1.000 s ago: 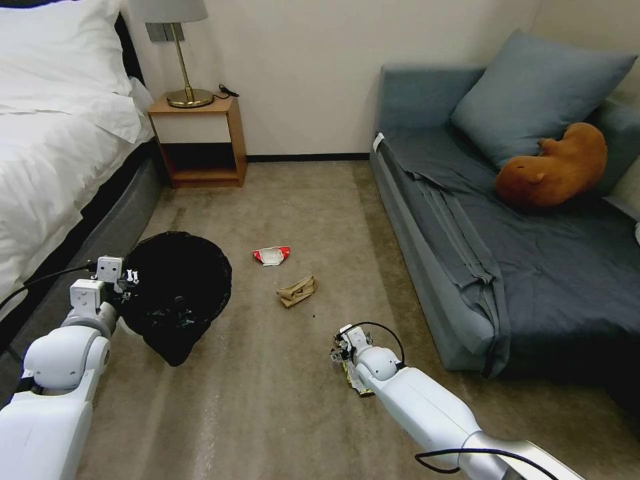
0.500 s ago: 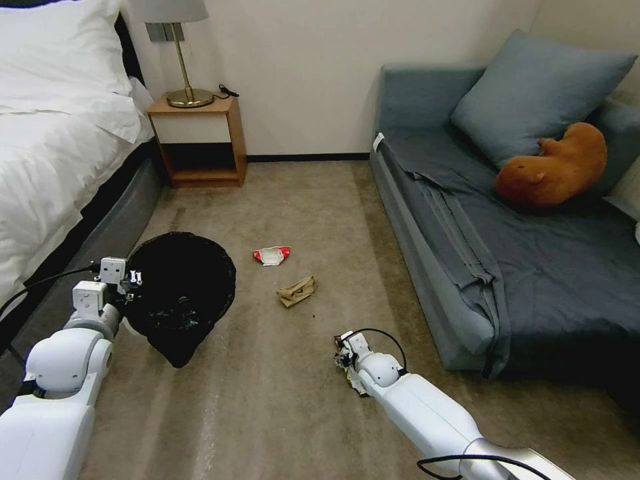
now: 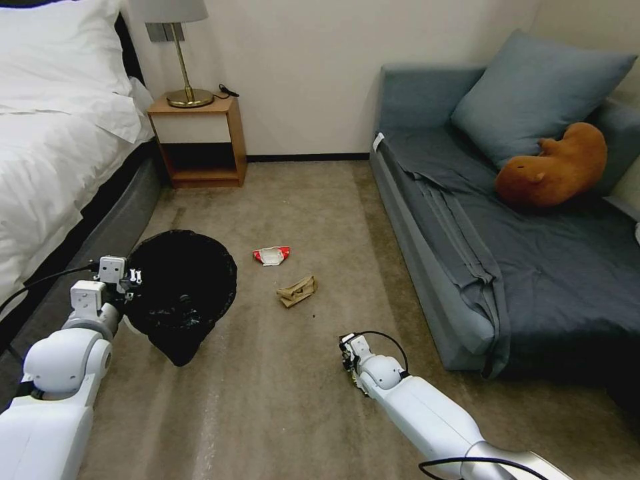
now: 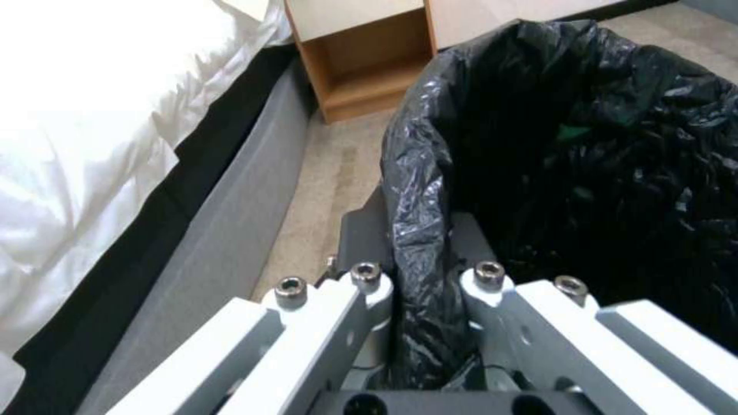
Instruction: Pick up the trash bin, then pick up the garbage on the floor and place it into the trash bin.
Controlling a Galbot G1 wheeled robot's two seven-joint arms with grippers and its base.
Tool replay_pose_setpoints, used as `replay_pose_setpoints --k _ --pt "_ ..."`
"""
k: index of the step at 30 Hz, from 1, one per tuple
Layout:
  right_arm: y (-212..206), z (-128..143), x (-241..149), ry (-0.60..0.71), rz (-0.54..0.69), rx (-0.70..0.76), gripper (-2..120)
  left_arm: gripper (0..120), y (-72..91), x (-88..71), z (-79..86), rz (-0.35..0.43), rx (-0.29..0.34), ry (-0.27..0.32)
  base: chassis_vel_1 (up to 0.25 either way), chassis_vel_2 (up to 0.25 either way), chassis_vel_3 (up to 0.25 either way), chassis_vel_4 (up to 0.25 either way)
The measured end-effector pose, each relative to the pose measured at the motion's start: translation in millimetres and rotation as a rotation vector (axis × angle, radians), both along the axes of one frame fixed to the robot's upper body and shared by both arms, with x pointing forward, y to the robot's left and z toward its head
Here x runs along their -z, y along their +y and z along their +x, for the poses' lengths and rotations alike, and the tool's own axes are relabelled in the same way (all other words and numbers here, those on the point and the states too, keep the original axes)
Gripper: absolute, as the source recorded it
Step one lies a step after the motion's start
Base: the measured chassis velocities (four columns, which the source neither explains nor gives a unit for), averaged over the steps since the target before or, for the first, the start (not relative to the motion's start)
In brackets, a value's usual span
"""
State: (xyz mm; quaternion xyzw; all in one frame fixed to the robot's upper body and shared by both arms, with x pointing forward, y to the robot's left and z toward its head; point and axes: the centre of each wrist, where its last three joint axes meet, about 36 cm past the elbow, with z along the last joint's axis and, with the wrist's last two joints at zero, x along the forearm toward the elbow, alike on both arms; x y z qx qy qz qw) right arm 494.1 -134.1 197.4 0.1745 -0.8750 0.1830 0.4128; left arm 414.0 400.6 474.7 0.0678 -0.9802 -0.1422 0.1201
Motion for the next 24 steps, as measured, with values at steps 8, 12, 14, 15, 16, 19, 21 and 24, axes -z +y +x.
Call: replay_pose_setpoints --k 8,12,14,15,16,19,21,24 --pt "-1.8 -3.0 1.2 0.006 -0.003 0.002 0 4 -0.5 -3.2 -2.2 -0.002 0.004 -0.007 0.0 0.0 0.0 0.0" --pt "-3.7 -2.8 1.3 0.007 -0.004 0.006 0 4 -0.7 -3.4 -3.4 -0.002 0.005 -0.007 0.0 0.0 0.0 0.0" --pt "-4.1 -3.2 1.5 0.007 -0.004 0.007 0 4 -0.6 -3.3 -3.6 -0.002 0.005 -0.006 0.0 0.0 0.0 0.0" --pt "-4.3 -3.7 1.6 0.006 -0.004 0.007 0 4 -0.6 -3.1 -3.8 -0.002 0.005 -0.006 0.0 0.0 0.0 0.0" --pt "-4.5 -4.4 1.5 0.005 -0.002 0.007 0 4 -0.5 -3.0 -4.0 -0.002 0.005 -0.006 0.0 0.0 0.0 0.0" --pt "-5.3 -5.7 0.8 0.001 0.002 0.007 0 4 -0.4 -2.4 -4.5 -0.003 0.005 -0.007 0.0 0.0 0.0 0.0" --pt "-5.7 -6.0 -0.2 -0.002 0.004 0.006 0 4 -0.4 -2.2 -4.7 -0.003 0.005 -0.007 0.0 0.0 0.0 0.0" --pt "-6.4 -5.5 -5.9 -0.017 0.017 0.006 0 4 -0.4 -1.1 -5.4 -0.004 0.006 -0.007 0.0 0.0 0.0 0.0"
